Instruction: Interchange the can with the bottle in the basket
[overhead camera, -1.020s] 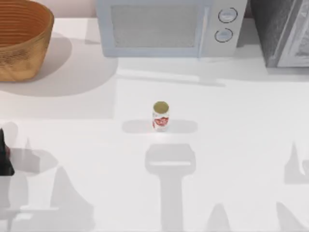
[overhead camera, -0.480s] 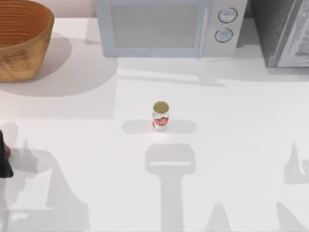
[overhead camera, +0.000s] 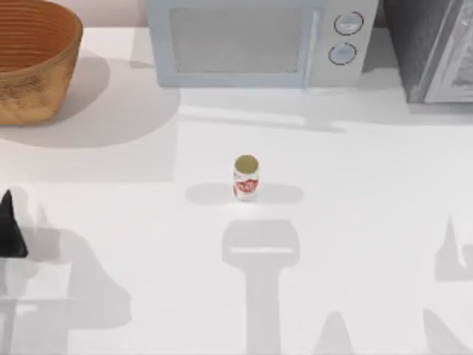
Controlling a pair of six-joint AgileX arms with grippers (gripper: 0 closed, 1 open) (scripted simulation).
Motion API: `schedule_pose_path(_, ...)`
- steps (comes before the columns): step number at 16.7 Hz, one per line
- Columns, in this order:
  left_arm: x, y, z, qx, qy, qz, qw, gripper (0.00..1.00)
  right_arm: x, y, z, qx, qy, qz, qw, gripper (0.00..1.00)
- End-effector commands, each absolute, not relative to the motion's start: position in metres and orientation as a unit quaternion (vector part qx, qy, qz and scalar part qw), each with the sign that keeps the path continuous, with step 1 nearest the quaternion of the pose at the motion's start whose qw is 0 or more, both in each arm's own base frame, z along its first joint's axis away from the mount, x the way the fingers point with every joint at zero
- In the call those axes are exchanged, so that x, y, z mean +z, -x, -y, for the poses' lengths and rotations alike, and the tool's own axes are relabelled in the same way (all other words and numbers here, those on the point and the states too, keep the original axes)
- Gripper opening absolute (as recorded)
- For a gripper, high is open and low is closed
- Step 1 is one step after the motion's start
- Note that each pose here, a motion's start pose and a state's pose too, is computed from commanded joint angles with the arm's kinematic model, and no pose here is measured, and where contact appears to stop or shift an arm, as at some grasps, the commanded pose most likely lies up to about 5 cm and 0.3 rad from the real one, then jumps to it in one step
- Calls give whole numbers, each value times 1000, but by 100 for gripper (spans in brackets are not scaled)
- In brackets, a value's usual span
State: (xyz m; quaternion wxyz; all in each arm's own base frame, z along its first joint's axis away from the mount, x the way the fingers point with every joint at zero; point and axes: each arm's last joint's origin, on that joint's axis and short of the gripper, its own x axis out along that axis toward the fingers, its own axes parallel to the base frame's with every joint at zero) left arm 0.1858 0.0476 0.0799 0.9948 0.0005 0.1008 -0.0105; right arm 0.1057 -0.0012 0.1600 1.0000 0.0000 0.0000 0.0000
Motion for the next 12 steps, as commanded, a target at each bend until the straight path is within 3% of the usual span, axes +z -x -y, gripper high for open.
schedule_pose_path(10,74,-208,-44,-11,0,-101,995,100,160,-106,1,0,0,0,1000,100)
schedule_pose_path(12,74,-208,-44,-11,0,-101,995,85,160,-106,1,0,0,0,1000,100)
